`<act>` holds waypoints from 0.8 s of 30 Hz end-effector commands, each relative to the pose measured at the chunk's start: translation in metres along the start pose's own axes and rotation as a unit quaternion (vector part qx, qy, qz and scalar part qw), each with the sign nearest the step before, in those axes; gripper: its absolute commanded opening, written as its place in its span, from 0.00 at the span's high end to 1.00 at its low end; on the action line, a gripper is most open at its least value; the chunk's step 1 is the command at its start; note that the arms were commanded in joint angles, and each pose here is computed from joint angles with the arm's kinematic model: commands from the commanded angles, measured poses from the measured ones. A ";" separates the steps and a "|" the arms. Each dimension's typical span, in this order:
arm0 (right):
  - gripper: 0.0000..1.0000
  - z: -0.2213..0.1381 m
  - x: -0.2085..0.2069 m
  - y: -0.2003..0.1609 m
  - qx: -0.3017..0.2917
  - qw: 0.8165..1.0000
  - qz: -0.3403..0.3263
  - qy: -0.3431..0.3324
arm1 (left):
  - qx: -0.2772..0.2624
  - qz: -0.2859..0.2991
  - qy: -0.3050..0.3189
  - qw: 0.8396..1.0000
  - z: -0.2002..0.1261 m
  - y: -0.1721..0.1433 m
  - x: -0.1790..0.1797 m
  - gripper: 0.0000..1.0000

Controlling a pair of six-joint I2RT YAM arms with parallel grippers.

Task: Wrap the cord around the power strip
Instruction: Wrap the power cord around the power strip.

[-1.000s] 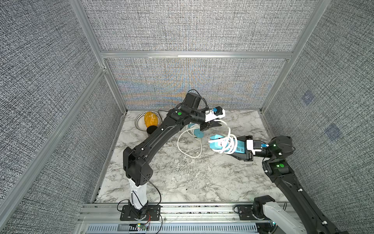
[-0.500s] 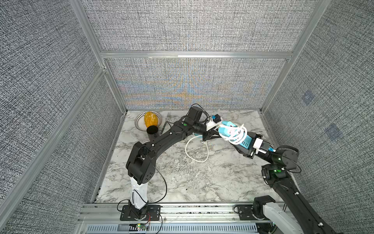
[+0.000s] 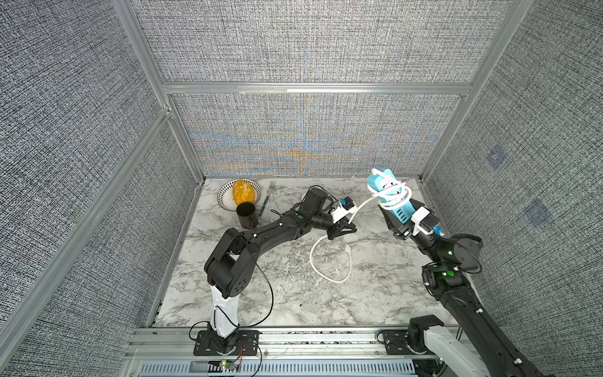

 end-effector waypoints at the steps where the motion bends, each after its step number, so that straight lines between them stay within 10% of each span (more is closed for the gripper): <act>1: 1.00 0.003 -0.025 -0.004 0.051 0.994 -0.041 -0.090 | 0.010 -0.018 0.027 0.999 0.000 -0.006 0.004 0.85; 7: 1.00 0.000 -0.044 -0.033 0.178 0.968 -0.056 -0.170 | 0.035 -0.037 0.052 0.997 -0.010 -0.017 -0.012 0.94; 17: 1.00 -0.007 -0.061 -0.099 0.372 0.913 -0.021 -0.168 | 0.068 0.091 0.134 0.984 -0.062 0.034 -0.065 1.00; 24: 1.00 -0.007 -0.028 -0.129 0.429 0.903 0.002 -0.009 | 0.082 0.221 0.194 0.952 -0.105 0.090 -0.087 1.00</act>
Point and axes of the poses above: each gripper's point midway between its finger pads, its own z axis out along the fingers, its own x axis along the line the jaws close on, y = z × x, the point moved 7 cm from there along -z, back along the fingers, and after that the axes turned 10 degrees about -z, right-handed, at the moved point
